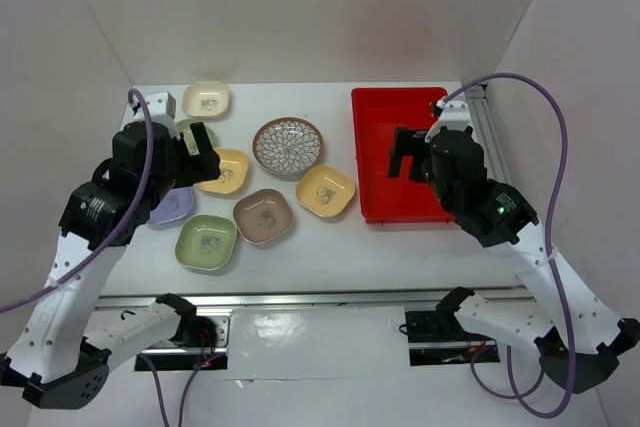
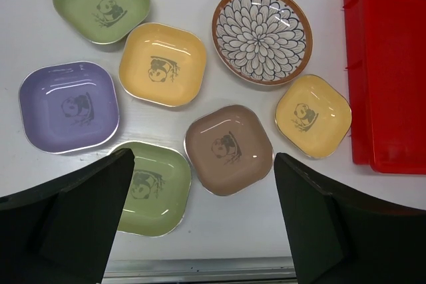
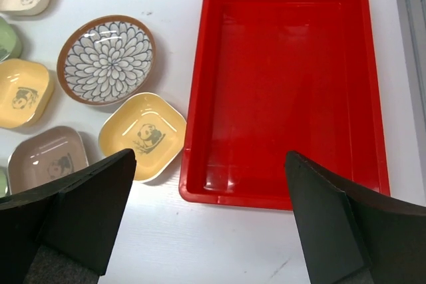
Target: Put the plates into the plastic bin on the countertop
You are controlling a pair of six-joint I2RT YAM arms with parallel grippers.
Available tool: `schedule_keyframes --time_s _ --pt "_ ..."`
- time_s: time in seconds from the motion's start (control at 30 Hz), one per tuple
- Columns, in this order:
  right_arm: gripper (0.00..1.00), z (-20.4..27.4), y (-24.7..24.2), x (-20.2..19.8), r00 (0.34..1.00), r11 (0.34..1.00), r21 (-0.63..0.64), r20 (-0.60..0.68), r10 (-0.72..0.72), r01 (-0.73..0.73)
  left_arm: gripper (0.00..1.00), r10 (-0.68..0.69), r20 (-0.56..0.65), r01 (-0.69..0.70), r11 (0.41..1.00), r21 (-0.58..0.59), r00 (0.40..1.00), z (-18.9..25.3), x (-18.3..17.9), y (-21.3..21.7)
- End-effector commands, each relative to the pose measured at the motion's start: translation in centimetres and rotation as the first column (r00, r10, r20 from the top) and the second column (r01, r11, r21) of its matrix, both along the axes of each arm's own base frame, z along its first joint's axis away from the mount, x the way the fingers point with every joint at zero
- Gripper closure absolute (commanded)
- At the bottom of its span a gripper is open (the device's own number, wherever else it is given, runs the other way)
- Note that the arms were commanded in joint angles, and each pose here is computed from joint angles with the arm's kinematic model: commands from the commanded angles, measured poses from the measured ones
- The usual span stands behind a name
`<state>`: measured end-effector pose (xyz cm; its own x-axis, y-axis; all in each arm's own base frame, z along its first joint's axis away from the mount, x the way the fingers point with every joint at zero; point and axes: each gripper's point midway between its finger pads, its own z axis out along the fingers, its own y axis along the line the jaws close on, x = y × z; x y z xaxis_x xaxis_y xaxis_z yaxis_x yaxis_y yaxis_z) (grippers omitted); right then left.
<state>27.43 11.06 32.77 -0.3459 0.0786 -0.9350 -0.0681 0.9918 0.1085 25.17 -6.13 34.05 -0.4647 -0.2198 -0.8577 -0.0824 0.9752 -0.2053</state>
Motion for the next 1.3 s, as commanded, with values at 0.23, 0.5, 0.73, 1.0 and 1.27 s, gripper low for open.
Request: schedule_keyframes --time_s 0.23,0.5,0.73,1.0,1.27 --pt "0.0 -0.4 7.4 2.9 0.949 0.95 0.002 0.038 0.312 -0.312 0.0 0.012 -0.052 -0.013 1.0 -0.022 0.999 -1.8 -0.4 -0.2" --pt "0.02 -4.8 15.6 14.7 0.892 0.888 -0.092 -0.069 0.446 -0.451 0.0 -0.073 -0.09 0.07 0.997 -0.041 0.993 -4.9 -0.8 -1.5" --pt "0.13 -12.3 20.8 23.5 0.822 0.821 -0.108 -0.199 0.534 -0.56 0.0 -0.134 -0.125 0.128 0.991 -0.049 0.983 -6.8 -0.9 -2.6" --pt "0.14 -22.4 20.1 28.9 0.815 0.838 -0.086 -0.309 0.491 -0.538 0.0 -0.174 -0.109 0.17 0.984 -0.045 0.979 -6.7 -1.3 -2.8" --pt "0.42 -26.8 19.3 30.1 0.802 0.851 -0.033 -0.354 0.481 -0.525 0.0 -0.181 -0.119 0.177 0.983 -0.048 0.976 -7.2 -1.6 -2.9"
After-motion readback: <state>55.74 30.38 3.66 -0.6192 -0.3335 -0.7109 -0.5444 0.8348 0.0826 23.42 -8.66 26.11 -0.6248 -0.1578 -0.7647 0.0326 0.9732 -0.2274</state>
